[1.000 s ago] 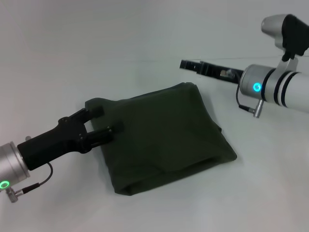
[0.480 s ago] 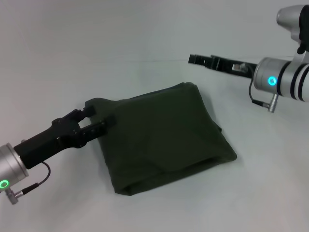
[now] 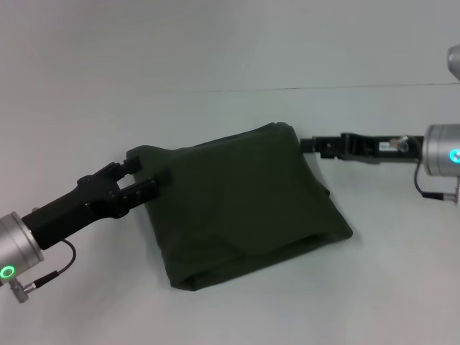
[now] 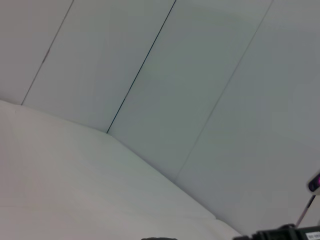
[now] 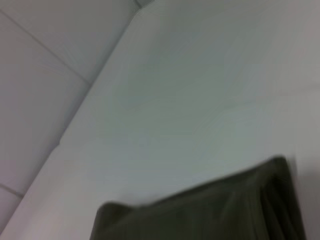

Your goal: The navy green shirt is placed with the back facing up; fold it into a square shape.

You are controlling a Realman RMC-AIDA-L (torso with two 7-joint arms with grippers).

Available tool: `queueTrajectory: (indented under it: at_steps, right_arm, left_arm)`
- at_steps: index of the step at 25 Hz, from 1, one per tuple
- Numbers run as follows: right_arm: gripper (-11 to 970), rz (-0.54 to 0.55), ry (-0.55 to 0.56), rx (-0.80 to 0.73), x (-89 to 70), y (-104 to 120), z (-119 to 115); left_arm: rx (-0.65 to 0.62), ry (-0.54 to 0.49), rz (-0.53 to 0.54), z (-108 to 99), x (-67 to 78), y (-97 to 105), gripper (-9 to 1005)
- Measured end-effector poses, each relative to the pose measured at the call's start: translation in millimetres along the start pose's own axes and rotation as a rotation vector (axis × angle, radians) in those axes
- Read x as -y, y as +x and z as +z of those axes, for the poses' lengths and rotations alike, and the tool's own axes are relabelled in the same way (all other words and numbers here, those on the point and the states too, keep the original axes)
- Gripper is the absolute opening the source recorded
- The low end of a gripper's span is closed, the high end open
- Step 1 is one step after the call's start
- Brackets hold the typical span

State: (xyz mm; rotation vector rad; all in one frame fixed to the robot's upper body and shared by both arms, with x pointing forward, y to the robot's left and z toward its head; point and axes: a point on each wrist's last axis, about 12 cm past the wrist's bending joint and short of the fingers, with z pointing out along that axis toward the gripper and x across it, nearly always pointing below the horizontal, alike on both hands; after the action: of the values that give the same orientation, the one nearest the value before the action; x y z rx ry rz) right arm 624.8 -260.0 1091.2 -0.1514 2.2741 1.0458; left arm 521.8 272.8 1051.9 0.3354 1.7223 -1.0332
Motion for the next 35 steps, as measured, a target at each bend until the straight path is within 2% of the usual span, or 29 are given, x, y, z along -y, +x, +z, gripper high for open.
queueTrajectory:
  at_steps: [11, 20, 26, 31, 35]
  right_arm:
    - [710, 0.059, 0.010, -0.121, 11.5, 24.3, -13.7]
    - [711, 0.093, 0.011, -0.140, 15.6, 36.2, -16.5]
    - [711, 0.091, -0.009, -0.148, 12.3, 37.6, -15.3]
    - [673, 0.095, -0.011, -0.146, 12.3, 37.7, -15.6]
    - [659, 0.100, 0.000, -0.115, 15.9, 35.3, -19.5]
  left_arm:
    - [-0.005, -0.016, 0.000, 2.5, -2.5, -1.5, 936]
    - [-0.008, -0.025, -0.007, 4.1, -3.1, -0.1, 937]
    - [-0.014, -0.025, -0.008, 5.3, -2.9, 0.6, 937]
    - [-0.015, -0.025, -0.009, 5.6, -2.9, 1.0, 937]
    - [-0.023, -0.080, -0.035, 7.4, -9.6, 0.7, 936]
